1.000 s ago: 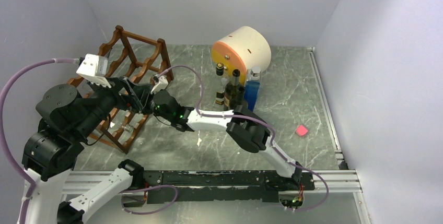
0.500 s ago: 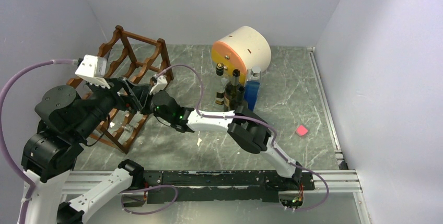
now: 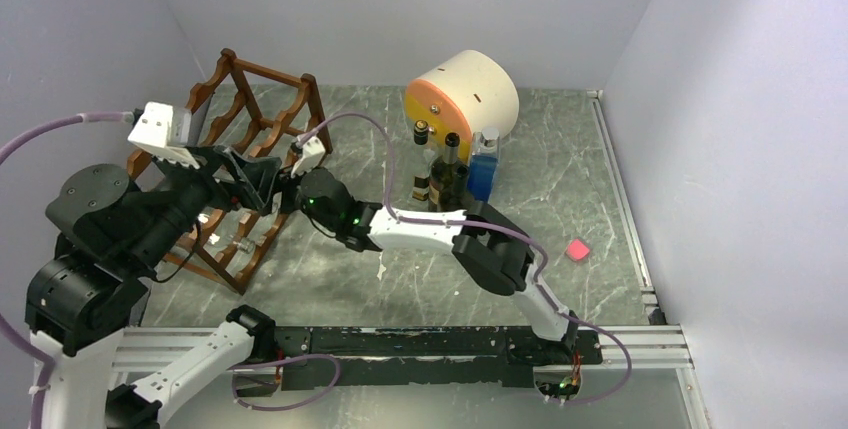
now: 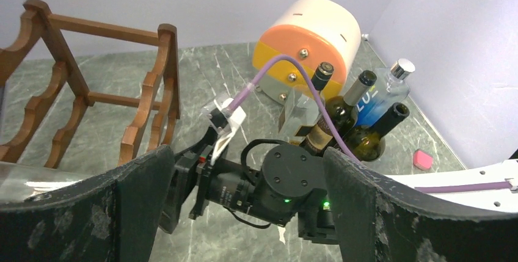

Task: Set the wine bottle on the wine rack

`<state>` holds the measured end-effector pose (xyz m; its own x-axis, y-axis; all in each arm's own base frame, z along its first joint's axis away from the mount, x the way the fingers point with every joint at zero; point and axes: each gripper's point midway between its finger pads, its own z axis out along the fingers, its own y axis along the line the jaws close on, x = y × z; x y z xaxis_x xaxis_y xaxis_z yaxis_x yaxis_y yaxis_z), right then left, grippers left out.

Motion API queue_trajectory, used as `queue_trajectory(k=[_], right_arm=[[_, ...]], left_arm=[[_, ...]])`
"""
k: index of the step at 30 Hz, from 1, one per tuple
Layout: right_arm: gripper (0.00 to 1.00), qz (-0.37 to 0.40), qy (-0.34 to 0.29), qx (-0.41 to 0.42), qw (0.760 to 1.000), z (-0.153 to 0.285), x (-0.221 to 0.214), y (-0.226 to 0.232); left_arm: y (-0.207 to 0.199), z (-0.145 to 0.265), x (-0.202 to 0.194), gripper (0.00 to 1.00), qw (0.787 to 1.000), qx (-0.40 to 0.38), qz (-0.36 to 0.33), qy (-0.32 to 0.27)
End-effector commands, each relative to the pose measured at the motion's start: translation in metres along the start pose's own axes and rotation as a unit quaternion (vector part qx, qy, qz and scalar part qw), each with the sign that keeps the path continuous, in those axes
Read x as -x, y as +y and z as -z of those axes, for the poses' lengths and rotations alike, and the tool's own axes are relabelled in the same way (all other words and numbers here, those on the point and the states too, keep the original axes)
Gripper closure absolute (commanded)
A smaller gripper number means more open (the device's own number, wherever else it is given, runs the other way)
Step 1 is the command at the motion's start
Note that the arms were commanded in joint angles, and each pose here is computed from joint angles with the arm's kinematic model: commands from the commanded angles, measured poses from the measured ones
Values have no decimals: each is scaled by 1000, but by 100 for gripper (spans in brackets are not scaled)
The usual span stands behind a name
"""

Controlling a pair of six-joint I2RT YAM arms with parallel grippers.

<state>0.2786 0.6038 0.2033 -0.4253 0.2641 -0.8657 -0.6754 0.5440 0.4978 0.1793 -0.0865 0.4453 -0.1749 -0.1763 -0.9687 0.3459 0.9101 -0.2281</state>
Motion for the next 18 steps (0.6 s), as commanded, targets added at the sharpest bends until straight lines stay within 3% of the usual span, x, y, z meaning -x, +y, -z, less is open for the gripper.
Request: queue_trajectory(k=[1, 9, 18], right_arm=[[20, 17, -46, 0, 999, 19, 48, 9], [23, 22, -77, 28, 996, 77, 119, 37], [24, 117, -71, -120, 983, 190, 195, -12]], left_arm=[[2, 10, 16, 5, 1000, 6, -19, -18], [-2, 28, 52, 5, 997, -2, -38, -68], [-14, 23, 41, 5, 996, -42, -35, -75]])
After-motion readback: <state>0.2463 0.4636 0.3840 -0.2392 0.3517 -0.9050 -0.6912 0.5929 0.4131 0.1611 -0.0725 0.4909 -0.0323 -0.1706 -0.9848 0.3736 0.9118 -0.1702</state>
